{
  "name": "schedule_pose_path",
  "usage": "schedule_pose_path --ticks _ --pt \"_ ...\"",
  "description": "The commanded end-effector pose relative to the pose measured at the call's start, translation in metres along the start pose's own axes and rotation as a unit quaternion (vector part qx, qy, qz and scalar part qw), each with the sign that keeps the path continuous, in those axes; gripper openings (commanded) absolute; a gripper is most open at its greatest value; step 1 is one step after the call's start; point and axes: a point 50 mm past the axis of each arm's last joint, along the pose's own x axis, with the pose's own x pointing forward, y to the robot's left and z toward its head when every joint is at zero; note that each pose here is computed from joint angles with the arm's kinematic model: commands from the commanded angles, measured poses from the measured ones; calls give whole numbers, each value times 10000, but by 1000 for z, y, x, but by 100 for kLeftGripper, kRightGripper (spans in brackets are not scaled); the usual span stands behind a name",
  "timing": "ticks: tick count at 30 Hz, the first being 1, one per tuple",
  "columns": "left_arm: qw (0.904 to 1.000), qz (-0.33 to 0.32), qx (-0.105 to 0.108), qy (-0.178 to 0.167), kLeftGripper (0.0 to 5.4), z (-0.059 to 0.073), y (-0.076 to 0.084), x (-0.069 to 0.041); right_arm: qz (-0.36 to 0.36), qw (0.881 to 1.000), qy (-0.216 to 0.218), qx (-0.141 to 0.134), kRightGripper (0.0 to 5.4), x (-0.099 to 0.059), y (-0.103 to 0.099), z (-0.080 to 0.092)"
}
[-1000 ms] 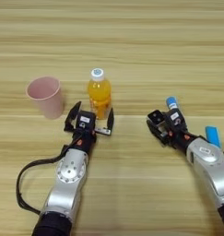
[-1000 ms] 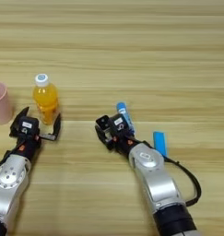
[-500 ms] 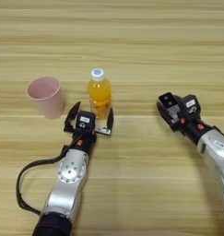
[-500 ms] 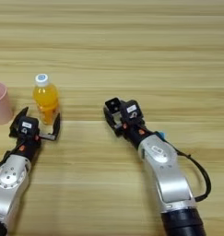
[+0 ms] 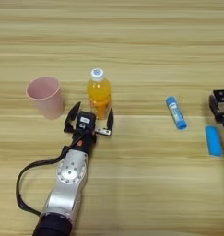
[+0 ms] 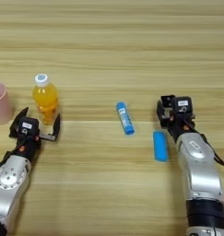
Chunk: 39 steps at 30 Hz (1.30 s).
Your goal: Move the objects on the table
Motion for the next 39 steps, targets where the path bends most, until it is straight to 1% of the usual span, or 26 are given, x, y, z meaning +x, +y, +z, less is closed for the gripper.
schedule_pose_path --ticks 1,5,10,12,16,17,21,24,27,33,36,39 --pt "10000 -2 -2 46 540 0 -3 -1 -349 9993 168 -12 249 4 -15 -4" --pt "10000 3 -8 46 540 0 -2 -1 -407 9984 378 29 249 6 -16 -13" --pt "10000 28 -22 34 540 0 -2 -1 -414 9978 517 88 249 8 -15 -20" --pt "10000 46 -44 32 540 0 -2 -2 -419 9972 590 212 249 8 -15 -23" --pt "9999 51 -86 29 540 0 -3 -3 -396 9967 653 268 249 9 -15 -26" --pt "9999 50 -97 28 540 1 -3 -3 -381 9966 668 280 278 9 -15 -26" --pt "9999 41 -113 25 540 1 -5 -3 -389 9964 672 326 321 10 -15 -27" --pt "9999 35 -117 25 540 1 -6 -3 -367 9974 491 372 345 10 -15 -22" --pt "9999 32 -119 24 540 2 -7 -3 -328 9985 297 325 381 8 -13 -15" --pt "9999 28 -125 23 540 2 -9 -3 -290 9991 99 285 437 0 -13 -10" --pt "9999 27 -125 24 540 2 -9 -3 -309 9992 -7 238 479 -4 -13 -6" --pt "9999 28 -126 26 540 2 -10 -3 -285 9993 -141 200 509 -12 -11 0"
